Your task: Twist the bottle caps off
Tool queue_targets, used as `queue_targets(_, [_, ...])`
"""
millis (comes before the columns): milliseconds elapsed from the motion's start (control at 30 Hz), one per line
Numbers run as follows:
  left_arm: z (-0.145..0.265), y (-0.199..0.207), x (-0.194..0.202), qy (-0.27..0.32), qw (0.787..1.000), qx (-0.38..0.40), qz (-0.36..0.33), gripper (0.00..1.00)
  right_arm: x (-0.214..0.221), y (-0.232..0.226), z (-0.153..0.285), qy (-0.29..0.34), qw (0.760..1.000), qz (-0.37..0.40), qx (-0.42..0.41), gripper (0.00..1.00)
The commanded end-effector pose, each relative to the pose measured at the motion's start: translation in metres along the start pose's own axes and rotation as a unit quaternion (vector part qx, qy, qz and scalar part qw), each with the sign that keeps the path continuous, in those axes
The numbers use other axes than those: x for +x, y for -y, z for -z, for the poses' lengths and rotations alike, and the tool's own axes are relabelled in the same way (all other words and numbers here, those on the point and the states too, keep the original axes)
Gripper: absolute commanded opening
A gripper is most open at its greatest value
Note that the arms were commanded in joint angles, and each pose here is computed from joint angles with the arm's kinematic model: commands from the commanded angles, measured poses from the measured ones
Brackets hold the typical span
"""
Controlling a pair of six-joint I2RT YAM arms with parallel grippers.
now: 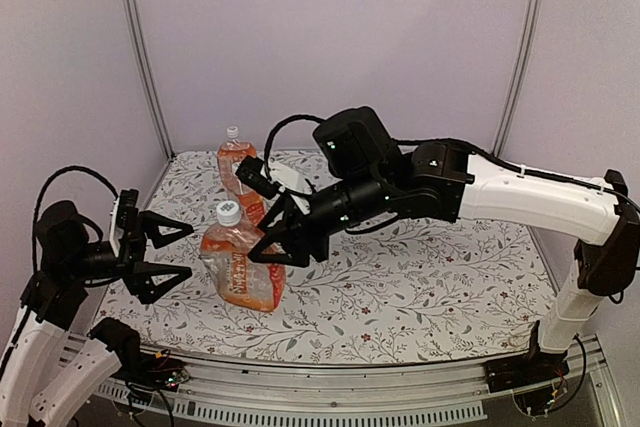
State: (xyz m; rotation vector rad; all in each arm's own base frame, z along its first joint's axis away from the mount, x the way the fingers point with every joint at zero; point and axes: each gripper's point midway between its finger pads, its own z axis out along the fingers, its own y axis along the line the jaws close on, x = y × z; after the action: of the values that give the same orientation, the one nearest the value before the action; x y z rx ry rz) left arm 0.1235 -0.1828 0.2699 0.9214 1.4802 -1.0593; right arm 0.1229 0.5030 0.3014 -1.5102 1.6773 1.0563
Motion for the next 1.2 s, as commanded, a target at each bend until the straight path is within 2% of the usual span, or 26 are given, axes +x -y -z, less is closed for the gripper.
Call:
queue_targets(0, [0.0, 0.022, 0.007, -0.051, 0.997, 0.051, -0.013, 0.94, -0.025, -0.019, 0.001, 0.03, 0.999, 0.029, -0.029, 0.0])
queue_targets(167, [-0.007, 0.033, 0.012, -0.084, 0.993, 0.082, -0.023, 0.86, -0.035, -0.034, -0.006, 0.039, 0.997, 0.042, -0.059, 0.0])
queue_targets(333, [-0.015, 0.028, -0.007, -0.087, 0.992, 0.077, -0.049, 0.78, -0.038, -0.043, -0.015, 0.044, 0.995, 0.053, -0.073, 0.0])
queue_targets(567, [-0.015, 0.034, -0.012, -0.081, 0.991, 0.091, -0.055, 0.36, -0.045, -0.043, -0.016, 0.059, 0.994, 0.052, -0.075, 0.0])
queue_targets(667, [-0.014, 0.035, -0.016, -0.077, 0.991, 0.09, -0.062, 0.29, -0.045, -0.042, -0.016, 0.06, 0.994, 0.053, -0.07, 0.0])
queue_targets(700, [-0.014, 0.035, -0.017, -0.077, 0.991, 0.088, -0.063, 0.26, -0.045, -0.039, -0.016, 0.059, 0.995, 0.052, -0.063, 0.05])
queue_targets(767, [-0.014, 0.032, -0.019, -0.078, 0.992, 0.079, -0.066, 0.22, -0.045, -0.029, -0.015, 0.058, 0.997, 0.046, -0.034, 0.31])
queue_targets(800, [-0.014, 0.028, -0.019, -0.081, 0.992, 0.065, -0.067, 0.21, -0.045, -0.022, -0.014, 0.058, 0.997, 0.042, -0.01, 0.5])
queue_targets(833, [-0.014, 0.023, -0.017, -0.086, 0.993, 0.048, -0.067, 0.21, -0.046, -0.014, -0.011, 0.059, 0.998, 0.034, 0.016, 0.62])
queue_targets(867, [-0.013, 0.014, -0.015, -0.093, 0.993, 0.023, -0.07, 0.21, -0.047, -0.003, -0.007, 0.059, 0.997, 0.025, 0.05, 0.66])
queue_targets(933, [-0.01, -0.006, -0.012, -0.11, 0.989, -0.038, -0.089, 0.21, -0.051, 0.012, 0.008, 0.063, 0.992, 0.006, 0.105, 0.69])
queue_targets(1000, [-0.004, -0.031, -0.013, -0.132, 0.977, -0.108, -0.13, 0.21, -0.059, 0.027, 0.03, 0.078, 0.983, -0.037, 0.161, 0.72])
queue_targets(1100, [0.01, -0.068, -0.022, -0.169, 0.94, -0.211, -0.209, 0.18, -0.063, 0.051, 0.055, 0.105, 0.958, -0.108, 0.243, 0.72])
queue_targets(1167, [0.018, -0.084, -0.033, -0.187, 0.914, -0.255, -0.255, 0.16, -0.068, 0.058, 0.063, 0.129, 0.943, -0.166, 0.259, 0.71])
